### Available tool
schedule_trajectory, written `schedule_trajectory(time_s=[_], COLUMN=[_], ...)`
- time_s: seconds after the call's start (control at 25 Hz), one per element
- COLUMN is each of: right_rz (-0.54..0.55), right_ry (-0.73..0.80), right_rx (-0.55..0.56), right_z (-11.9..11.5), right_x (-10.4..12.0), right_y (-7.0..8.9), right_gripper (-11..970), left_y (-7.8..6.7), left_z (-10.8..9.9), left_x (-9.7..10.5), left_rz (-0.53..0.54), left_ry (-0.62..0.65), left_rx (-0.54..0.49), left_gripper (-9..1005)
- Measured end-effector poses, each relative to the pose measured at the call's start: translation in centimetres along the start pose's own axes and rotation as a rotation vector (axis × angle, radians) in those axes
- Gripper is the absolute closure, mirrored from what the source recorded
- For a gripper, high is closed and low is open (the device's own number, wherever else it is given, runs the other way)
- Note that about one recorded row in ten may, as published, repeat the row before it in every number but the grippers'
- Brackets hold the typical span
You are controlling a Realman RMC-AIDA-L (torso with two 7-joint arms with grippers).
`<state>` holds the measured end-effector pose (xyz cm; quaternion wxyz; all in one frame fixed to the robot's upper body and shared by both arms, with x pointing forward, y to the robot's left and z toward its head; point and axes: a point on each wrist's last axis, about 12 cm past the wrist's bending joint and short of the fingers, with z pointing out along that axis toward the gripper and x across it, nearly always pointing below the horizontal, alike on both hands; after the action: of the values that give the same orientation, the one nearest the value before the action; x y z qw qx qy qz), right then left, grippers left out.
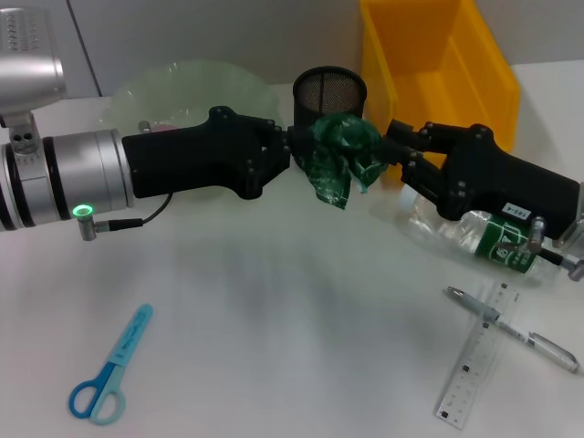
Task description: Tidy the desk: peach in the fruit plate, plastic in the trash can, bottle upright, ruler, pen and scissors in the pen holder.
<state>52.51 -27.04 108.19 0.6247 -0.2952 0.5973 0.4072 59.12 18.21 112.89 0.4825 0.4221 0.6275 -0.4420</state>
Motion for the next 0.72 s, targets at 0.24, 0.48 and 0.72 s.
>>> schedule_trajectory(time_s=[0.24,0.48,0.72], right_rz=[-0.004,-0.009,-0.013], right_ry=[0.029,0.033,0.033], right_rx=[-0.037,-0.035,-0.033], right_z=[0.70,0.73,0.66], right_x=[0.14,0.08,0.04], right_y=[0.15,0.01,-0.04], right_gripper=[792,902,955], left_y=[-0.12,-0.16,-0.16], left_z=[-0.01,-0.04,-0.05], left_x=[-0.02,-0.06,-0.07], left_rz=[0.005,0.006,-0.003], left_ry=[-0.004,-0.006,-0.007], left_rx=[0.010,0.012,0.013], left_gripper=[997,998,997])
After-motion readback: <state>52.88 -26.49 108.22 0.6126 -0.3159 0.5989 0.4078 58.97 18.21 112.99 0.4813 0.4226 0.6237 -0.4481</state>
